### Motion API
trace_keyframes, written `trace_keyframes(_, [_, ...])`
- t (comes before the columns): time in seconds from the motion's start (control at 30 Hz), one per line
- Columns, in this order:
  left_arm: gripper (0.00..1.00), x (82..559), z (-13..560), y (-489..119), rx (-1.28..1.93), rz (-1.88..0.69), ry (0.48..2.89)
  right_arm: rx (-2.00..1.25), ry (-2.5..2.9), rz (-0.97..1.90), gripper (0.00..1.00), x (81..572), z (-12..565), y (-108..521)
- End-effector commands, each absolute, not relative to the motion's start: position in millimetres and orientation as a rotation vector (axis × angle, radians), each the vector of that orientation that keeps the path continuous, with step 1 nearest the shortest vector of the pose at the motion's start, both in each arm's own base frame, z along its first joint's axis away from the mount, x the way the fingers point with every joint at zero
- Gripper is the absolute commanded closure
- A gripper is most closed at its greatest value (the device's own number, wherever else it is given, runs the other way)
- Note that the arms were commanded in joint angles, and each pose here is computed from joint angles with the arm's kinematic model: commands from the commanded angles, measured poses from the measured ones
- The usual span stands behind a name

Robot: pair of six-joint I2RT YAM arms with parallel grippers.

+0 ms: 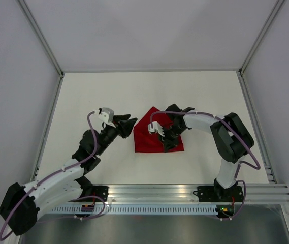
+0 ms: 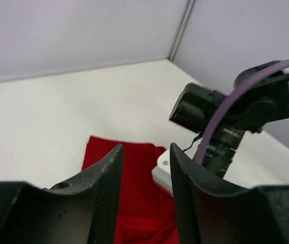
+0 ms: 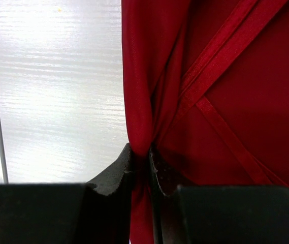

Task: Fold the napkin, place the utensils inside, and roll it up
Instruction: Roll the napkin with the utensil

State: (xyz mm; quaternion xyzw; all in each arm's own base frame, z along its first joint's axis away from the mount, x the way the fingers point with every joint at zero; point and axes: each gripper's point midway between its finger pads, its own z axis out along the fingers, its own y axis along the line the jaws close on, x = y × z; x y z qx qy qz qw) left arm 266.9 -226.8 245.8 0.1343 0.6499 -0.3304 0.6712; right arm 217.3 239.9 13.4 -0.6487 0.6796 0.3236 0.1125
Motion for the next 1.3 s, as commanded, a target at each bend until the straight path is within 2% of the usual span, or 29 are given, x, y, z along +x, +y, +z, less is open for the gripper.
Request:
trace_keyframes(0.0, [0.54, 255.6, 280.0, -216.8, 0.27, -0.776, 1.329, -1.976, 2.192, 0.971, 1.0, 195.5, -22.3, 215.2])
trace_keyframes(0.13, [0.67, 252.2, 283.8, -229.5, 0.383, -0.777, 1.327, -1.96, 2.238, 1.014, 0.99, 200.3, -24.2, 215.6])
trace_keyframes(0.2, [0.69, 256.5, 274.0, -238.1, 0.429, -0.769, 1.36, -1.941, 2.276, 1.041, 1.0, 203.9, -25.7, 215.3])
trace_keyframes(0.23, [0.68, 256.0, 269.6, -240.6, 0.443, -0.772, 1.364, -1.938, 2.282, 1.052, 1.0, 204.9, -25.2, 216.1])
trace_keyframes(0.3, [0.53, 249.9, 263.5, -247.8, 0.464, -0.789, 1.332, -1.924, 2.32, 1.092, 1.0, 205.7, -26.4, 215.8])
trace_keyframes(0.37, [0.48, 243.5, 256.1, -256.2, 0.51, -0.759, 1.325, -1.917, 2.36, 1.119, 0.99, 206.4, -29.0, 214.7])
trace_keyframes(0.67, [0.47, 215.3, 179.7, -295.4, 0.815, -0.624, 1.327, -1.829, 2.487, 1.244, 1.0, 215.2, -36.5, 211.6])
trace_keyframes(0.87, [0.39, 204.5, 118.2, -320.7, 1.017, -0.561, 1.408, -1.791, 2.553, 1.317, 1.0, 221.0, -39.8, 203.3])
trace_keyframes(0.97, [0.35, 199.7, 96.7, -335.6, 1.124, -0.482, 1.374, -1.771, 2.578, 1.338, 1.0, 223.9, -41.8, 200.5])
trace_keyframes(1.2, [0.32, 192.7, 72.0, -358.0, 1.259, -0.434, 1.288, -1.743, 2.601, 1.343, 1.0, 228.2, -43.8, 197.9])
trace_keyframes(1.27, [0.28, 191.7, 73.6, -366.0, 1.297, -0.389, 1.221, -1.741, 2.602, 1.345, 0.99, 228.4, -44.7, 196.9])
